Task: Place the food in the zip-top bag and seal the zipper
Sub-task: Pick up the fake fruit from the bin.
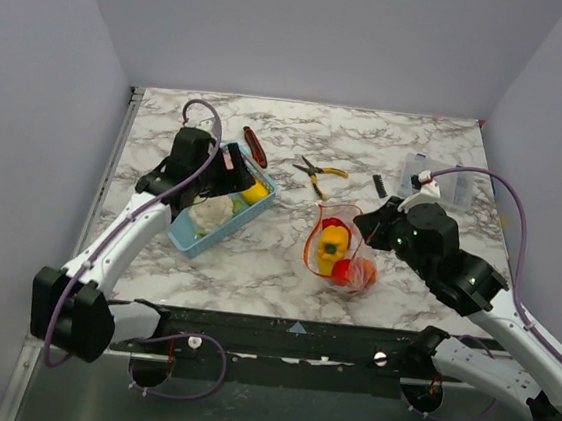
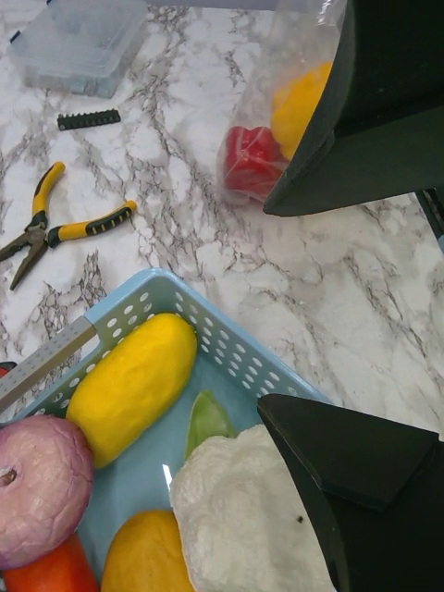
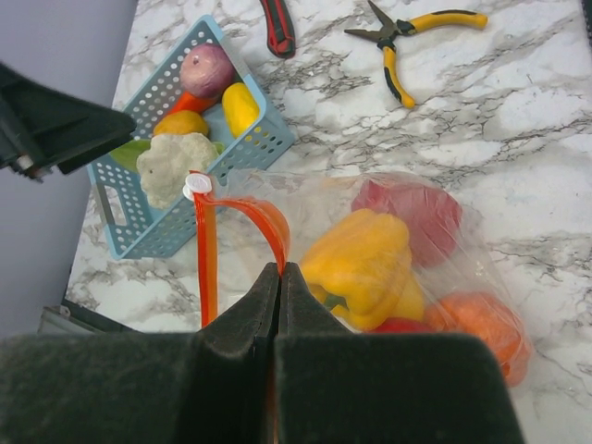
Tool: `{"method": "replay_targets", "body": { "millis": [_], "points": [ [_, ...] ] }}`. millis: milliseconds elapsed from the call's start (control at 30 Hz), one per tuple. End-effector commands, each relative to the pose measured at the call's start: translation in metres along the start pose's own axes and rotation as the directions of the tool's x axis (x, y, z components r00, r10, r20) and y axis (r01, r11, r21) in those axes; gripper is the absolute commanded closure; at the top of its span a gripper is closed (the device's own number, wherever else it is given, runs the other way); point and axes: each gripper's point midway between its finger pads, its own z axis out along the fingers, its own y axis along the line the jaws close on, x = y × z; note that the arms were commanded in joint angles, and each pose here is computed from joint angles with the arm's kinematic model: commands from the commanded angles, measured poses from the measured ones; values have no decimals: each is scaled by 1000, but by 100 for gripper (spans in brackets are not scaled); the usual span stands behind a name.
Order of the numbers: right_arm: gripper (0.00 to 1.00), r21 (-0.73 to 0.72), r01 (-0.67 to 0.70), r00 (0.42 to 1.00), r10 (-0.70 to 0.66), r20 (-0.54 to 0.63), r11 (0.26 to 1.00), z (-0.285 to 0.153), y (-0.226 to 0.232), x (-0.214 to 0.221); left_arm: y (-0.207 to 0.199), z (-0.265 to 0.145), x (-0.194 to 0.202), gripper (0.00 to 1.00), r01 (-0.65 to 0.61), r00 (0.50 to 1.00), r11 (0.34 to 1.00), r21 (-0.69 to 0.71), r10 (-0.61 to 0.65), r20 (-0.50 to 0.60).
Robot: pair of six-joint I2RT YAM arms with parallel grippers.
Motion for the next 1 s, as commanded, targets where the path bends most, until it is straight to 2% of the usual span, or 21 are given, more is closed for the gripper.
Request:
{"method": "replay_targets", "body": {
  "millis": [0, 133, 233, 300, 400, 567, 733, 967],
  "points": [
    [100, -25, 3, 999, -2, 40, 1000, -2, 6, -10, -5, 38, -15, 24, 127, 991, 992, -18, -128, -32],
    [100, -25, 0, 999, 1, 43, 1000, -4, 5, -11, 3, 70, -18, 30, 266, 963, 961, -75, -268, -21],
    [100, -27, -1, 999, 2, 39, 1000, -6, 6, -11, 15, 86, -14, 31, 348, 936, 922, -171, -353, 0],
    [100, -33, -7, 999, 9, 38, 999, -7, 6, -10, 25, 95, -6, 31, 424, 900, 873, -240, -435, 10],
    [100, -38, -10, 999, 11, 40, 999, -9, 8, -12, 32, 110, 3, 31, 482, 867, 833, -273, -498, 11],
    [100, -34, -11, 999, 12, 48, 999, -13, 8, -16, 44, 123, 14, 31, 524, 836, 785, -330, -549, 21],
    [100, -26, -13, 999, 14, 50, 1000, -13, 6, -16, 63, 130, 24, 31, 572, 802, 720, -394, -592, 82],
    [100, -32, -22, 999, 23, 37, 999, -13, 6, -13, 69, 147, 37, 33, 546, 803, 715, -437, -595, 29]
  ]
}}
